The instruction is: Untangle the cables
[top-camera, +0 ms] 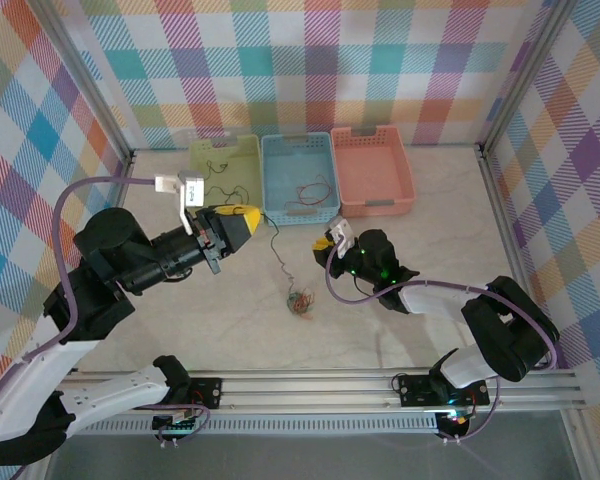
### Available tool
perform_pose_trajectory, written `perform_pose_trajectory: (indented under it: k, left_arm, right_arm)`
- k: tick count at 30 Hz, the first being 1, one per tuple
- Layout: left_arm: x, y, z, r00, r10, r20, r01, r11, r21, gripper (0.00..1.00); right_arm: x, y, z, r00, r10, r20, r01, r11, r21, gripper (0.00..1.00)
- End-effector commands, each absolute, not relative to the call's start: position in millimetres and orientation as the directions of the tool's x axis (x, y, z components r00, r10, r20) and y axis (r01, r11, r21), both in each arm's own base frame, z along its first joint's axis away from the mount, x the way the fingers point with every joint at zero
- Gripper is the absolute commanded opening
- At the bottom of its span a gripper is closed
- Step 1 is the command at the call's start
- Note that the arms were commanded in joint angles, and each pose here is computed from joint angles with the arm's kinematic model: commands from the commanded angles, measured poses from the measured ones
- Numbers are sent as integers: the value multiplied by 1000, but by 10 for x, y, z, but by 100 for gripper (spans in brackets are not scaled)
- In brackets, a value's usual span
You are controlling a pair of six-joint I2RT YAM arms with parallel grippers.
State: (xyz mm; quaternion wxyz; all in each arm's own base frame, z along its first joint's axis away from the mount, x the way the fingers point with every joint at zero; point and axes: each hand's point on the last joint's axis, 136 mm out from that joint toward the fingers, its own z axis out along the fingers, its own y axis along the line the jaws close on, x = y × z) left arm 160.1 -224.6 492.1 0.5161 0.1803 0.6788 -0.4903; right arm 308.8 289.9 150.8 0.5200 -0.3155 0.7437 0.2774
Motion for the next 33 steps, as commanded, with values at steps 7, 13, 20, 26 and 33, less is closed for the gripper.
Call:
perform_pose_trajectory:
  k: [7,13,20,26,33]
  left_arm:
    - [1760,-2336,4765,-426,-226,-876,715,510,-479,0]
    - [2067,-2418,4431,-432,-173,-885,647,624,-438,0]
    - [2413,-2578,4539,-417,-163,-894,612,677,-409,0]
    - [2396,-2773,4903,-426,-179,-887,668,599,-442,0]
    - [2424,-2797,4993,-418,-189,-889,669,597,-442,0]
  right_arm:
    - [2752,3037,1896,-116,-60,-991,-873,482,73,32]
    - [2539,3105,2009,-66,-17,-998,-921,385,54,40]
    - [2579,3049,2012,-59,-9,-998,-900,432,49,45]
    - [2590,3002,2027,-64,12,-998,-887,457,63,55]
    - [2602,2984,2033,-66,25,-998,-881,468,70,56]
